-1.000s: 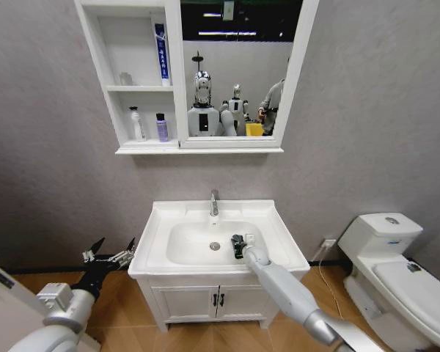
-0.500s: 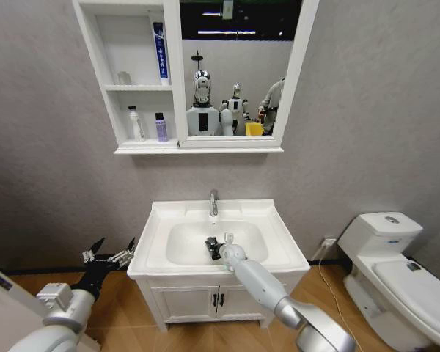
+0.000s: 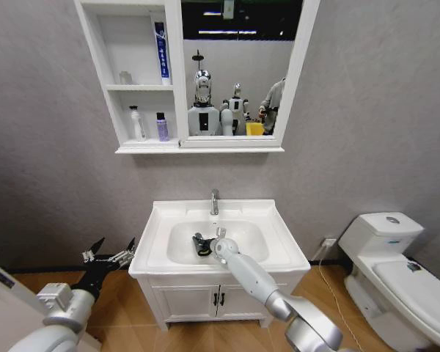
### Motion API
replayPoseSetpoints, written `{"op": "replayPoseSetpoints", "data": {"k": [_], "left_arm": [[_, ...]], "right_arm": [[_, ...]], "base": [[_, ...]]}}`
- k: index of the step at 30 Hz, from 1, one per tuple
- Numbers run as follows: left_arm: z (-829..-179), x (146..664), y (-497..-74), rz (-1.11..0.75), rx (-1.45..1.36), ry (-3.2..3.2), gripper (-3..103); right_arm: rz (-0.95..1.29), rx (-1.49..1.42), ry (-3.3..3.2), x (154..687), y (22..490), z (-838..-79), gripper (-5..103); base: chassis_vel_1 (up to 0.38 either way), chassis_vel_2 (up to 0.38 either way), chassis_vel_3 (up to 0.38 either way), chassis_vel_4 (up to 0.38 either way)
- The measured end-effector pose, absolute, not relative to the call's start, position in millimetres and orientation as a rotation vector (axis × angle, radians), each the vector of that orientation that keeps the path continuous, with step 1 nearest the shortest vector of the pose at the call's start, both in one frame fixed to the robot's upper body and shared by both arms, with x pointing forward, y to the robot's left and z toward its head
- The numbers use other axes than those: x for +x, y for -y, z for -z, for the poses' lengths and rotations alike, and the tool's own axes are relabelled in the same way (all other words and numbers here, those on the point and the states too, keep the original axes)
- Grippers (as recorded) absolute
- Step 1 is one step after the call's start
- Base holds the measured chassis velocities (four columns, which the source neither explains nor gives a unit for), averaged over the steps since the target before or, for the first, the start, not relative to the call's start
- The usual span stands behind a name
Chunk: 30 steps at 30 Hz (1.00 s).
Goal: Move facial cleanser and shampoo from washbasin to cabinet, then wipe washbasin with towel.
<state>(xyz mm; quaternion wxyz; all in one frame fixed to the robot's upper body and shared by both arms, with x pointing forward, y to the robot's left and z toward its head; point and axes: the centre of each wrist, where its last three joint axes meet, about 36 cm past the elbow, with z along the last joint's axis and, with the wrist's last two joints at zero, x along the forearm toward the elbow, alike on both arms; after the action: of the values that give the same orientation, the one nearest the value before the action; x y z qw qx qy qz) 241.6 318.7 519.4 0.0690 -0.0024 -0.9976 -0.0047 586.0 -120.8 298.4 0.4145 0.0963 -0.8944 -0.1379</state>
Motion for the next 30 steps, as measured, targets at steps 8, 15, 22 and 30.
{"op": "replayPoseSetpoints", "data": {"k": [8, 15, 22, 30], "left_arm": [[-519.4, 241.6, -318.7, 0.014, -0.007, 3.003, 100], [-519.4, 241.6, -318.7, 0.014, -0.007, 3.003, 100], [-519.4, 241.5, -318.7, 0.014, -0.007, 3.003, 100], [-519.4, 241.5, -318.7, 0.014, -0.007, 3.003, 100]], "right_arm": [[0.194, 0.100, 2.345, 577.6, 208.1, -321.3, 3], [0.101, -0.014, 2.473, 578.8, 278.2, -353.9, 3], [0.176, -0.110, 2.626, 583.6, 294.9, -413.7, 3], [0.132, -0.107, 2.639, 558.2, 318.8, -430.1, 3]], "base": [[0.000, 0.000, 0.000, 0.000], [0.000, 0.000, 0.000, 0.000], [0.000, 0.000, 0.000, 0.000], [0.000, 0.000, 0.000, 0.000]]}}
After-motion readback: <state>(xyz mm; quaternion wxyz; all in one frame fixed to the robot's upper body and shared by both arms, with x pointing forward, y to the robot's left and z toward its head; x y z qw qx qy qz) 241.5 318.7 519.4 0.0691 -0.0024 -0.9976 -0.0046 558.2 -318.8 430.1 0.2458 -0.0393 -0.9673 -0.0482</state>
